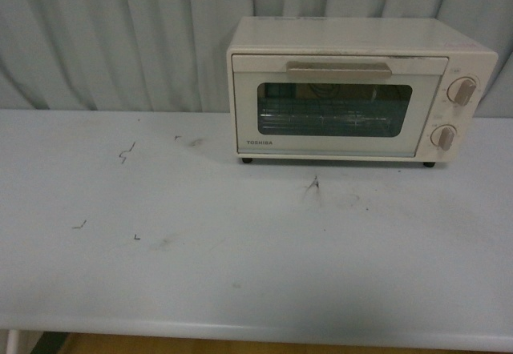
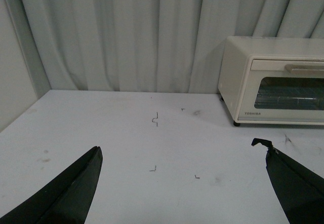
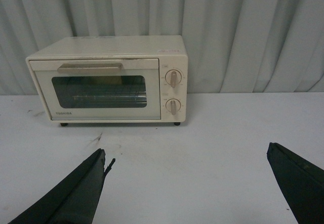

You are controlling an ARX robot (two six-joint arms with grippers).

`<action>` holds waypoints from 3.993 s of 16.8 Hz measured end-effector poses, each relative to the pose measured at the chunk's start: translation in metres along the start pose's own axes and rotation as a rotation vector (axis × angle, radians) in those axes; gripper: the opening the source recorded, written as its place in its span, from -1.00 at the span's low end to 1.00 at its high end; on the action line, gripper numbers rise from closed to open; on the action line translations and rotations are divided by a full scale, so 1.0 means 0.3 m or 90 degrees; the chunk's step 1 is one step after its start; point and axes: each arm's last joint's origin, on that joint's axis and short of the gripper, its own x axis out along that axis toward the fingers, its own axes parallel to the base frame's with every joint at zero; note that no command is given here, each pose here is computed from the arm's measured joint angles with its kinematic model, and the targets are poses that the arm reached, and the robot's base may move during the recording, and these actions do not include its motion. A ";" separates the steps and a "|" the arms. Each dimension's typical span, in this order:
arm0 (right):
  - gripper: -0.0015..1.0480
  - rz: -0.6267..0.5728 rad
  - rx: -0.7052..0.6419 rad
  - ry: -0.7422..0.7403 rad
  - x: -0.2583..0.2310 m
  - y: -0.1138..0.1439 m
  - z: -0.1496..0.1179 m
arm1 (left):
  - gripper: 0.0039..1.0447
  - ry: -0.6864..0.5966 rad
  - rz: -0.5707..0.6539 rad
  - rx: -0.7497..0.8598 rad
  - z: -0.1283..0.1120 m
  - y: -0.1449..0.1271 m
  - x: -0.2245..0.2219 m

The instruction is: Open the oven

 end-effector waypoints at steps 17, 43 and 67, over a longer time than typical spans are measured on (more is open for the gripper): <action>0.87 0.000 0.000 0.000 0.000 0.000 0.000 | 0.88 0.000 0.000 0.000 0.000 0.000 0.000; 0.87 0.000 0.000 0.000 0.000 0.000 0.000 | 0.88 0.336 -0.110 -0.236 0.018 -0.219 0.317; 0.87 0.000 0.000 0.000 0.000 0.000 0.000 | 0.88 0.554 -0.099 -0.787 -0.441 -0.631 0.585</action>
